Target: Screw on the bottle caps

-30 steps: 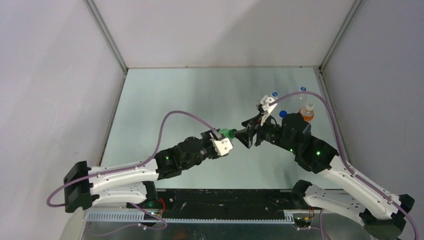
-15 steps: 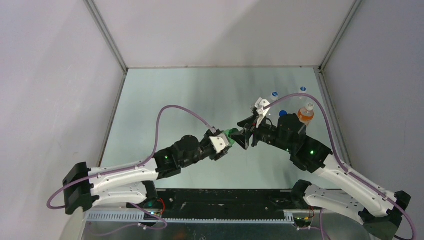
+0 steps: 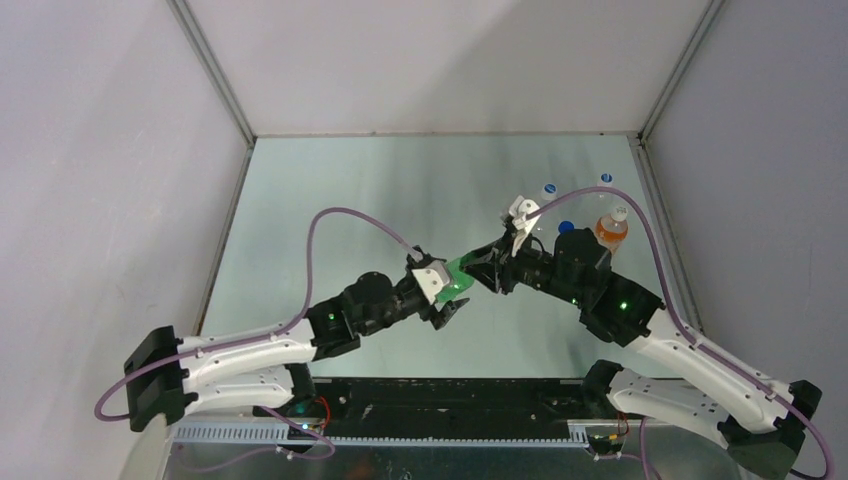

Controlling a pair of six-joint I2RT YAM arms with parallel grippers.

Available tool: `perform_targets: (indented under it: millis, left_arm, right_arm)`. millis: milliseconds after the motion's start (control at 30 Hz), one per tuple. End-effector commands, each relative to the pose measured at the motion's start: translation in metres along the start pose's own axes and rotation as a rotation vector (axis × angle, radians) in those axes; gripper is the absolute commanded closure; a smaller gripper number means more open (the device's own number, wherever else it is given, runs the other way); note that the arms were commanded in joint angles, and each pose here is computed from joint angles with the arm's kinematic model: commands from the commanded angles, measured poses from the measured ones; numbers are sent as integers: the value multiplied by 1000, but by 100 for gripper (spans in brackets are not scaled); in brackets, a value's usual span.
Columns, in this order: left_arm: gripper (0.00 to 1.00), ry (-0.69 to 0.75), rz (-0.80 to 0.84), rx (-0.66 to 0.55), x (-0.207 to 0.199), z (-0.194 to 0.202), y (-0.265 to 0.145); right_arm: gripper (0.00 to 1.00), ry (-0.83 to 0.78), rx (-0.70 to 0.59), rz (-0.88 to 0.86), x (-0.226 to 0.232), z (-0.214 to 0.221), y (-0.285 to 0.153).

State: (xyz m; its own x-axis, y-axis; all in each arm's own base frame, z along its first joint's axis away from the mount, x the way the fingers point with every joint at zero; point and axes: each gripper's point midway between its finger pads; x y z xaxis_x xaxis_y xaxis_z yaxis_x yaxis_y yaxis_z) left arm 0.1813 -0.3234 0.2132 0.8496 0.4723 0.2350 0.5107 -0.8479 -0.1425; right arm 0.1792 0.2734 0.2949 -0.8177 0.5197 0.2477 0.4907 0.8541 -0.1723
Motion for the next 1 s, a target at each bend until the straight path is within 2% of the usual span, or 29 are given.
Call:
perform_targets:
  millis: [0, 200, 400, 533, 667, 967]
  left_arm:
    - [2, -88, -63, -77, 13, -15, -8]
    - [0, -132, -141, -20, 25, 13, -30]
    - [0, -148, -303, 40, 64, 31, -67]
    - [0, -142, -453, 23, 102, 28, -102]
    - [0, -103, -530, 56, 118, 33, -123]
    - [0, -69, -554, 76, 123, 40, -124]
  right_arm:
    - [100, -86, -46, 125, -26, -13, -9]
    - [100, -132, -12, 368, -91, -13, -23]
    - [99, -119, 75, 508, -141, 5, -28]
    - [99, -100, 124, 547, -162, 21, -22]
    - [99, -74, 132, 565, -177, 33, -14]
    - [97, 2, 154, 583, -193, 61, -6]
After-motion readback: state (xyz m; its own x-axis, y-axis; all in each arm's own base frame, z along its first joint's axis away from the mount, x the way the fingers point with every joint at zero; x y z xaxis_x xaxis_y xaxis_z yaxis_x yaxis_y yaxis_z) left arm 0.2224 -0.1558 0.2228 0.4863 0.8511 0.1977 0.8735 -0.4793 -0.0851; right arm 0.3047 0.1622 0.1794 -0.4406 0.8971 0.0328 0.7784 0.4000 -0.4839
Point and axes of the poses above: each gripper's point midway between its finger pads, its own y axis out along the fingers, its own x axis along the line the jaws close on, z = x × y, and after that the axes turned 3 degrees about y, right-handed
